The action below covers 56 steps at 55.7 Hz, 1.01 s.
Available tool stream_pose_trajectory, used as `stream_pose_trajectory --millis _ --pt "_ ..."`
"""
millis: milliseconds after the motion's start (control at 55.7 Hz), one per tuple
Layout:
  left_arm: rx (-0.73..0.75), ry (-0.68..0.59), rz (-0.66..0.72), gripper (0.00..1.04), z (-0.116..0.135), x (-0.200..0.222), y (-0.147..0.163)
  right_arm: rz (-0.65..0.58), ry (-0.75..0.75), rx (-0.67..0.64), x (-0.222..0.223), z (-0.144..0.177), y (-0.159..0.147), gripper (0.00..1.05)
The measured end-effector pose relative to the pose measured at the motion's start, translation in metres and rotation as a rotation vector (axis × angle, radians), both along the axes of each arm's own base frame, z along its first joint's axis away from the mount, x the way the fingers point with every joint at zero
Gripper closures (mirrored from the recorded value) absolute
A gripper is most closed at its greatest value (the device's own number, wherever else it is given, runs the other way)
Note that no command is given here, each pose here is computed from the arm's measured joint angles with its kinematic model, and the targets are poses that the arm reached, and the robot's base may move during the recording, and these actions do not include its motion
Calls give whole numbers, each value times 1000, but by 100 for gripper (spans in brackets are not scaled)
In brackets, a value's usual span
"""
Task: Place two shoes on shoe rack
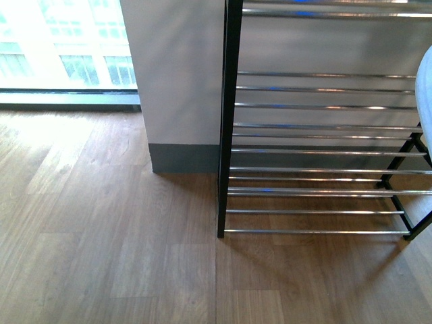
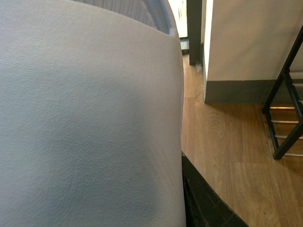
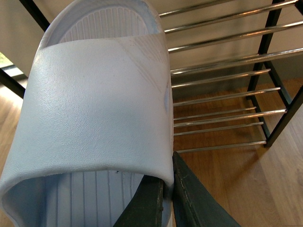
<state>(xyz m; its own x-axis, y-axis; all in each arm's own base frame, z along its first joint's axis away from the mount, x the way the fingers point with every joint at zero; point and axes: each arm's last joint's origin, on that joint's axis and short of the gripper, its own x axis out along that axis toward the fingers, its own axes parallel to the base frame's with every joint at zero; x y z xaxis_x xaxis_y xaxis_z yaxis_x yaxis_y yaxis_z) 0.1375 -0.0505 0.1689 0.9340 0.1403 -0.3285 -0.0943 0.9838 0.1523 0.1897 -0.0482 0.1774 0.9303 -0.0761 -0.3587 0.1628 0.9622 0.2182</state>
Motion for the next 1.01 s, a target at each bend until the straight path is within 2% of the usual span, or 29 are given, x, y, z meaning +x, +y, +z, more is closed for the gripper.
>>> stream_pose_trajectory --millis 467,557,664,844,1005 --pt "-2 0 2 103 0 0 0 1 -2 0 0 1 0 103" --pt "-2 0 2 103 0 0 0 115 -155 -64 2 5 2 103" --pt "-3 0 1 103 0 0 0 159 -197 -102 8 17 7 103" --pt "-2 0 2 103 0 0 0 204 -122 -89 37 41 15 103" --pt "-3 0 1 103 0 0 0 237 -17 -63 81 58 23 103"
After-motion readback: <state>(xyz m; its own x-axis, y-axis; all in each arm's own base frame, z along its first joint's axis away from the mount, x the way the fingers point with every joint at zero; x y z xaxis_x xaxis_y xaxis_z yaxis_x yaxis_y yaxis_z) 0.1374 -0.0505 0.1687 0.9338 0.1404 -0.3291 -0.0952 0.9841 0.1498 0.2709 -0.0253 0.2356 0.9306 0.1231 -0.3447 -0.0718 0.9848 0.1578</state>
